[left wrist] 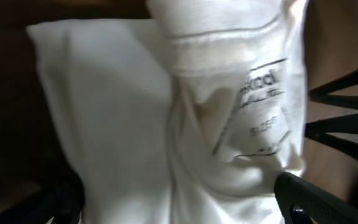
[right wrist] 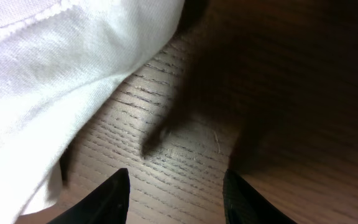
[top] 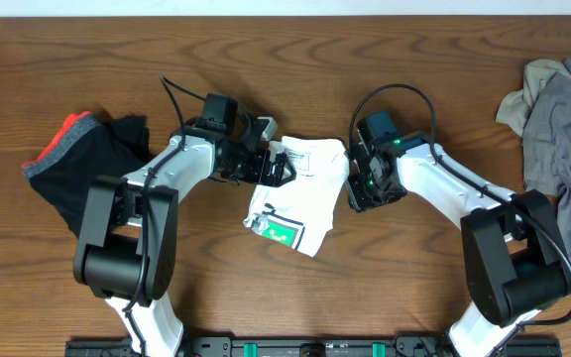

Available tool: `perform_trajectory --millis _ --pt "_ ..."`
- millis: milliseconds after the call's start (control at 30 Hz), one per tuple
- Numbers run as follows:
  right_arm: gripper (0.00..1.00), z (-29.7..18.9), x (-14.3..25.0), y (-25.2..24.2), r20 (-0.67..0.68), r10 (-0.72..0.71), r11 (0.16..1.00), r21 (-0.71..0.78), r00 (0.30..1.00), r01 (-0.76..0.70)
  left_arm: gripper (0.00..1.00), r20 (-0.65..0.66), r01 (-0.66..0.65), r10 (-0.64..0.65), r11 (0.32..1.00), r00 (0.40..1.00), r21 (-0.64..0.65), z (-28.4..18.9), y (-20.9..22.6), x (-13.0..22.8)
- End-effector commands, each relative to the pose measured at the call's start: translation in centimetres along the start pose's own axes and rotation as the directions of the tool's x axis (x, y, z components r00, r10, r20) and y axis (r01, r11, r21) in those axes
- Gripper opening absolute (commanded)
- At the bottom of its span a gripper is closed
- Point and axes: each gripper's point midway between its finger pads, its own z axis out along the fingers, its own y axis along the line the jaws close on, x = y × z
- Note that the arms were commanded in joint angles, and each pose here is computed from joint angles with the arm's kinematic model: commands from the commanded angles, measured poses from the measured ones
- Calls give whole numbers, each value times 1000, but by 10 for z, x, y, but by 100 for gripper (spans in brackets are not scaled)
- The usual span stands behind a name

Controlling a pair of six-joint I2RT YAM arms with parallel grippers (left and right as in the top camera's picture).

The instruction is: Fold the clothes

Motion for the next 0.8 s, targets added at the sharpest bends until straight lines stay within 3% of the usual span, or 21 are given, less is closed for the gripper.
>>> perform_trajectory --millis 0,133,233,367,467,767 --pt "47 3 3 -1 -11 18 1000 10 1000 -18 93 -58 17 -14 999 998 50 17 0 14" --pt "47 3 4 -1 -12 18 1000 10 1000 -18 58 -61 -4 7 999 998 53 18 -2 15" --pt "47 3 4 -1 -12 18 1000 11 1000 -18 24 -62 -2 5 999 998 52 18 -2 15" --pt "46 2 4 -1 -15 18 1000 11 1000 -18 13 -54 -5 8 999 998 51 13 -5 13" --pt "42 1 6 -3 -22 36 999 12 999 -36 9 -26 -12 13 1000 1000 28 -3 -8 6" --pt "40 -18 9 -27 -7 141 990 17 990 -141 6 112 73 -36 934 993 -349 -121 32 7"
